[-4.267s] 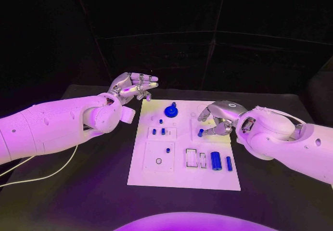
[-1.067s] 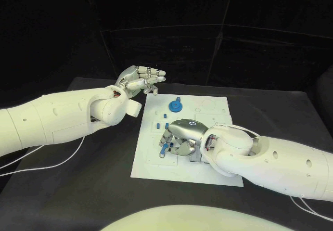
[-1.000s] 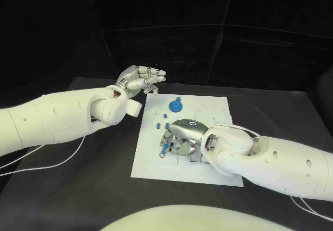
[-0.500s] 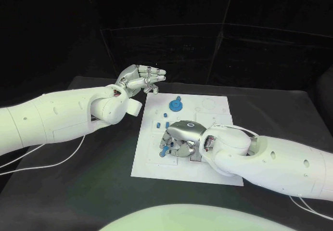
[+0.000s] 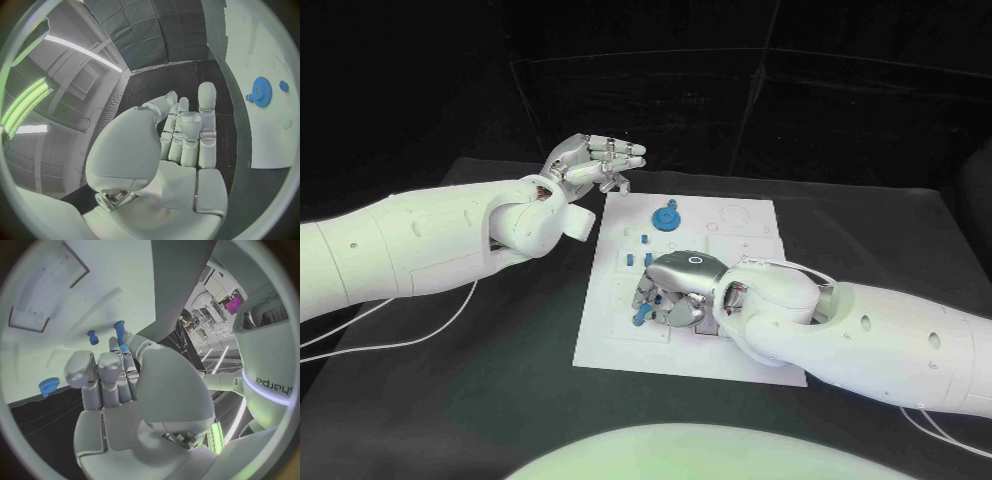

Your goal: Assemble the parts on the task board

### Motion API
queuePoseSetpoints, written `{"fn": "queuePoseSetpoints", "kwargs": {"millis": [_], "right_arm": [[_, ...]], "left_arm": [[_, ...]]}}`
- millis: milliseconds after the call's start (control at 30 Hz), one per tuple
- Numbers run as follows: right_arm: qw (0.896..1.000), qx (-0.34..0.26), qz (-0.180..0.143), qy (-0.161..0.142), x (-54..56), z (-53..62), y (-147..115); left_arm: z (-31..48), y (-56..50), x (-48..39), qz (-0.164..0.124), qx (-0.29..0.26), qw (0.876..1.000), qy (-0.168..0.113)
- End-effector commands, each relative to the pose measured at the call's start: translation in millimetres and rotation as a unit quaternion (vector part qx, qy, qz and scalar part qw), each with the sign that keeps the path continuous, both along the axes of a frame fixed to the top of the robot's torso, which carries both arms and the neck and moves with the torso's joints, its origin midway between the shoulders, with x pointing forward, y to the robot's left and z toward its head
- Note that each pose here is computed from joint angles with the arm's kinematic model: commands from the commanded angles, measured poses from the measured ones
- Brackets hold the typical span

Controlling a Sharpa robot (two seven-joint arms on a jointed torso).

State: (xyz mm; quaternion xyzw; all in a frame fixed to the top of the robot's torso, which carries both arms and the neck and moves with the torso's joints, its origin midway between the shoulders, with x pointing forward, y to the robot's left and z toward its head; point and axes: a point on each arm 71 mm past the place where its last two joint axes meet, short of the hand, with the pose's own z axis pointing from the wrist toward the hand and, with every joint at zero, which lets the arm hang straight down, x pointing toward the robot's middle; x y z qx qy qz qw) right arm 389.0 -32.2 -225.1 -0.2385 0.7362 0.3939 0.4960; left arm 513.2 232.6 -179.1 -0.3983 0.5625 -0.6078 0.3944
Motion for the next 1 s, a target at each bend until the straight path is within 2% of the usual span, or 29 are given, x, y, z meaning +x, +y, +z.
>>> {"fn": "queuePoseSetpoints", "kwargs": {"millis": [33, 433, 1000], "right_arm": [[1.000, -0.024, -0.003, -0.007, 0.8, -2.1, 0.7], [0.999, -0.043, 0.001, -0.008, -3.0, -5.9, 6.4], [1.000, -0.006, -0.005, -0.024, -5.1, -0.2, 10.0]], "left_arm": [[1.4, -1.1, -0.1, -0.005, -0.004, 1.000, -0.001], [1.3, -1.2, -0.4, -0.006, -0.004, 1.000, 0.000], [1.1, -1.5, -0.5, -0.007, -0.004, 1.000, 0.002]]}}
